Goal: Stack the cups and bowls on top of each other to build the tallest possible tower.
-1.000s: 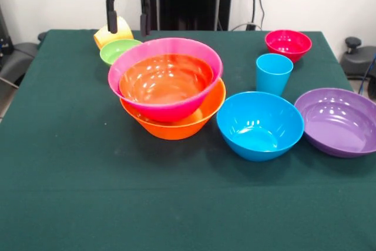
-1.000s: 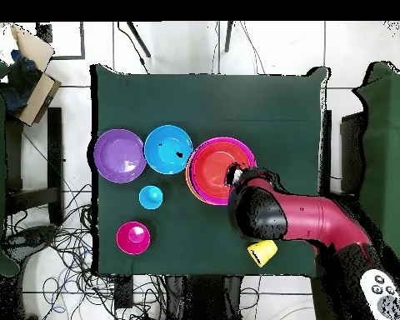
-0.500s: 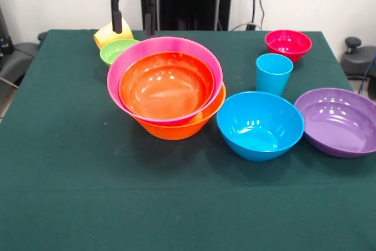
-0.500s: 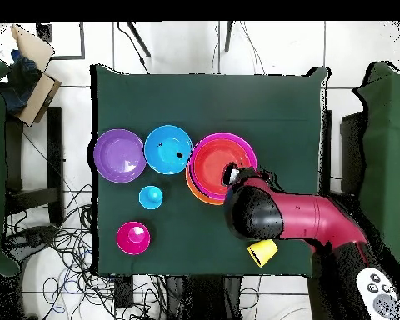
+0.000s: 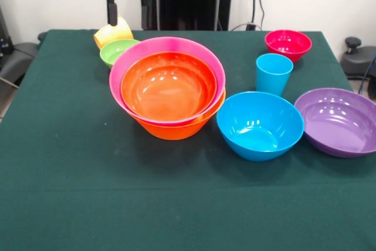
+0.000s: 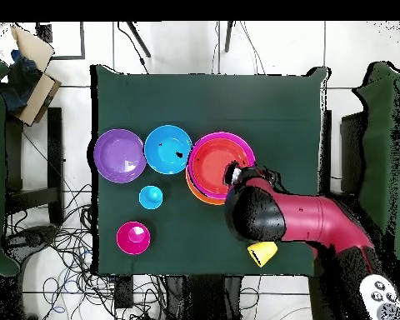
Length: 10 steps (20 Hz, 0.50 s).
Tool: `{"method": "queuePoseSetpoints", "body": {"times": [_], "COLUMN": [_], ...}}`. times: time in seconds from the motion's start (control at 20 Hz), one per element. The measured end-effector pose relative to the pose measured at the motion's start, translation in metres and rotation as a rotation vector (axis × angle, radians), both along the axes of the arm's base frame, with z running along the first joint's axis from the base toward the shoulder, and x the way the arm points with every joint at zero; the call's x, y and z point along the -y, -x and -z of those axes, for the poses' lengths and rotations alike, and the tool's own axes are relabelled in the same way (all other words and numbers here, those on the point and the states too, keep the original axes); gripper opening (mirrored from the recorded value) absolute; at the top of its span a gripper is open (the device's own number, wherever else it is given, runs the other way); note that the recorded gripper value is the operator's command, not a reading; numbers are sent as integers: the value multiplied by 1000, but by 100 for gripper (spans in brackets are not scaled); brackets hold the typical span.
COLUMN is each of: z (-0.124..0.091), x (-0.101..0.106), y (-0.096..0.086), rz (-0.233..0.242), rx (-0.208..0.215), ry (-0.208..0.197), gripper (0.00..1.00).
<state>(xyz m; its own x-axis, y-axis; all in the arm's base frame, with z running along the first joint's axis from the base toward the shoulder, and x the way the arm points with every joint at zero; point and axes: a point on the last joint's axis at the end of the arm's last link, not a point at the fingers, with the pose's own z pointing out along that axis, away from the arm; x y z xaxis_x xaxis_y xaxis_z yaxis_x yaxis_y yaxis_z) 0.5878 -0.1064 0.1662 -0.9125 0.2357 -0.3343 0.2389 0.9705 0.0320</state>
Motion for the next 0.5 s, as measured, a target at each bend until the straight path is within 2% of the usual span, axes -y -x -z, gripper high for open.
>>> {"method": "queuePoseSetpoints", "body": {"times": [0.15, 0.25, 0.4, 0.5], "z": [-24, -50, -72, -80], "x": [1, 0, -5, -11], "y": [3, 6, 10, 11], "rz": [31, 63, 79, 71], "rx": [-38, -93, -140, -151], "ry": [6, 7, 11, 20], "gripper": [100, 100, 100, 100]}}
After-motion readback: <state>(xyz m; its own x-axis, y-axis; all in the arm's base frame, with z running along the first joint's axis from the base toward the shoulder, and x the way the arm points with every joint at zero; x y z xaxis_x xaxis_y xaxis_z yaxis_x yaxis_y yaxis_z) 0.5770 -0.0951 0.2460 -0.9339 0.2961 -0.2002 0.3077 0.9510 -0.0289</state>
